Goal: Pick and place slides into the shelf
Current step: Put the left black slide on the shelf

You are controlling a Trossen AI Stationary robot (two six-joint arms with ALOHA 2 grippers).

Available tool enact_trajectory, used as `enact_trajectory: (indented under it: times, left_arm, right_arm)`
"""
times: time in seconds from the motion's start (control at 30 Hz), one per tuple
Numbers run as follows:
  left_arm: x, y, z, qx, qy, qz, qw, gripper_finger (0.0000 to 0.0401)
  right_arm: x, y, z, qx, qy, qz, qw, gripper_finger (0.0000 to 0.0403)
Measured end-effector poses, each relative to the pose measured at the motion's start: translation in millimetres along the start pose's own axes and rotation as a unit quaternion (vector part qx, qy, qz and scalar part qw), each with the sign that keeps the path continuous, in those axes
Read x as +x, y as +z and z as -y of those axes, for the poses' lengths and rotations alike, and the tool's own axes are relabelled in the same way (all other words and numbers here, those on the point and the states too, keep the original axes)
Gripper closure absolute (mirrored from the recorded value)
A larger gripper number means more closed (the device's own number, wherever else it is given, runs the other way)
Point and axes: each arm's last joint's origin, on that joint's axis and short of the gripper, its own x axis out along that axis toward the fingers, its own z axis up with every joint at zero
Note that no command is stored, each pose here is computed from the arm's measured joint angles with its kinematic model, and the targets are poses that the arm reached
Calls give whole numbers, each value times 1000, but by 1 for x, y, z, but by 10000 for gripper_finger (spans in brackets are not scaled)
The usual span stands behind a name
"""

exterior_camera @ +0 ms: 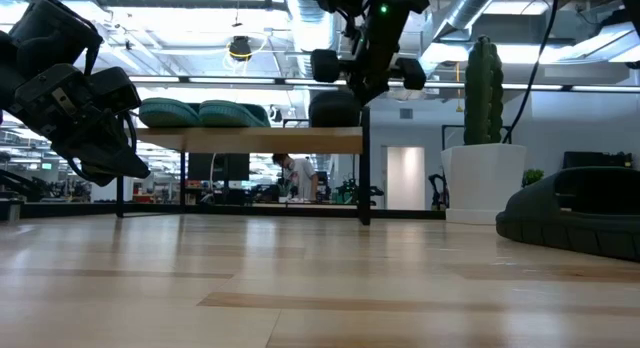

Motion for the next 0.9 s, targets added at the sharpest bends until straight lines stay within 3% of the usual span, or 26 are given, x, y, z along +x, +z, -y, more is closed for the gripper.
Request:
enact_trajectory:
  times: [0.9]
  left_arm:
    - [0, 0, 0, 0, 0, 0, 1000, 401]
  right_arm:
    - [-5, 0, 1, -11, 1, -15, 1000, 403]
